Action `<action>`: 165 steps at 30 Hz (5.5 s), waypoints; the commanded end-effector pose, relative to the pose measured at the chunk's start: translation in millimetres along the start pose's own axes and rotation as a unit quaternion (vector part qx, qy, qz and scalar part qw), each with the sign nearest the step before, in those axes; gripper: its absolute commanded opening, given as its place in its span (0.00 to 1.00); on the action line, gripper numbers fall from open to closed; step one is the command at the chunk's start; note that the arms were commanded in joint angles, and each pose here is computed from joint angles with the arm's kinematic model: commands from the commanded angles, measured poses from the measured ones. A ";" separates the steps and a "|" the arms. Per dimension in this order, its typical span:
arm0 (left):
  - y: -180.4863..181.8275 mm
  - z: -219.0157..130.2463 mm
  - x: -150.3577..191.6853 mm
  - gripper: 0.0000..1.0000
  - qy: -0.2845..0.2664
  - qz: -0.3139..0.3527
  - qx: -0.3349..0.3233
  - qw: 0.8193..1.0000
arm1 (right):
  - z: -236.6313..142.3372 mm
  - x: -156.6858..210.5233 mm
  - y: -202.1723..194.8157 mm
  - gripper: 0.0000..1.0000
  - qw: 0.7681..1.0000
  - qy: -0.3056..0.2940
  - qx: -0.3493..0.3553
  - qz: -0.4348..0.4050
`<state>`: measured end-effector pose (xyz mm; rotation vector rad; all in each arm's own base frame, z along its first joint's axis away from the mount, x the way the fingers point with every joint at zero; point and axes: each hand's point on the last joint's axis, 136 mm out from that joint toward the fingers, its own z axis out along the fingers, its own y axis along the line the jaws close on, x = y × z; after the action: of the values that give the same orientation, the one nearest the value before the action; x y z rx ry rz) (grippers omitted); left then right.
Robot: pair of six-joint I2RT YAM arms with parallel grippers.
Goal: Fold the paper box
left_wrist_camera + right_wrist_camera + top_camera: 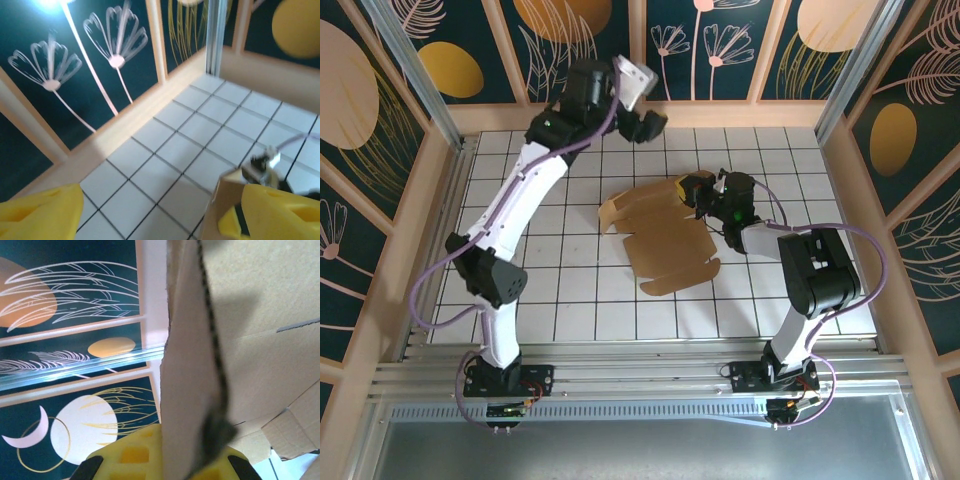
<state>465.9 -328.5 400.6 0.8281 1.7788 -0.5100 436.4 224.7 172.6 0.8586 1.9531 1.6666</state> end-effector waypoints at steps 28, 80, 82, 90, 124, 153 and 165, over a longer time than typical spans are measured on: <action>-19.3 94.7 227.1 0.73 0.264 -0.173 0.107 0.943 | 14.7 -2.4 1.4 0.13 0.994 -0.007 0.036 -0.104; -45.0 80.5 196.8 0.79 0.230 -0.208 0.184 0.933 | -27.8 -74.0 6.3 0.48 0.876 -0.019 0.298 -0.378; -43.1 81.3 200.9 0.79 0.235 -0.209 0.180 0.932 | -32.4 -75.3 17.3 0.51 0.870 -0.025 0.302 -0.390; -42.3 83.1 200.1 0.77 0.232 -0.212 0.181 0.932 | -40.8 -63.8 60.9 0.50 0.859 -0.034 0.282 -0.426; -39.2 83.5 213.0 0.67 0.232 -0.200 0.168 0.937 | 8.9 -33.9 0.5 0.36 0.891 0.080 0.266 -0.358; -38.1 42.1 151.7 0.93 0.159 -0.149 0.152 0.964 | 1.9 -17.6 14.9 0.48 0.924 0.119 0.180 -0.315; 15.5 22.9 214.4 0.99 0.262 -0.088 -0.027 0.961 | 3.6 -15.5 14.9 0.48 0.920 0.128 0.180 -0.323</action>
<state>437.0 -301.1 233.8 0.8401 2.2351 -0.5986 453.5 218.0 164.6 0.1034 2.4539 1.0765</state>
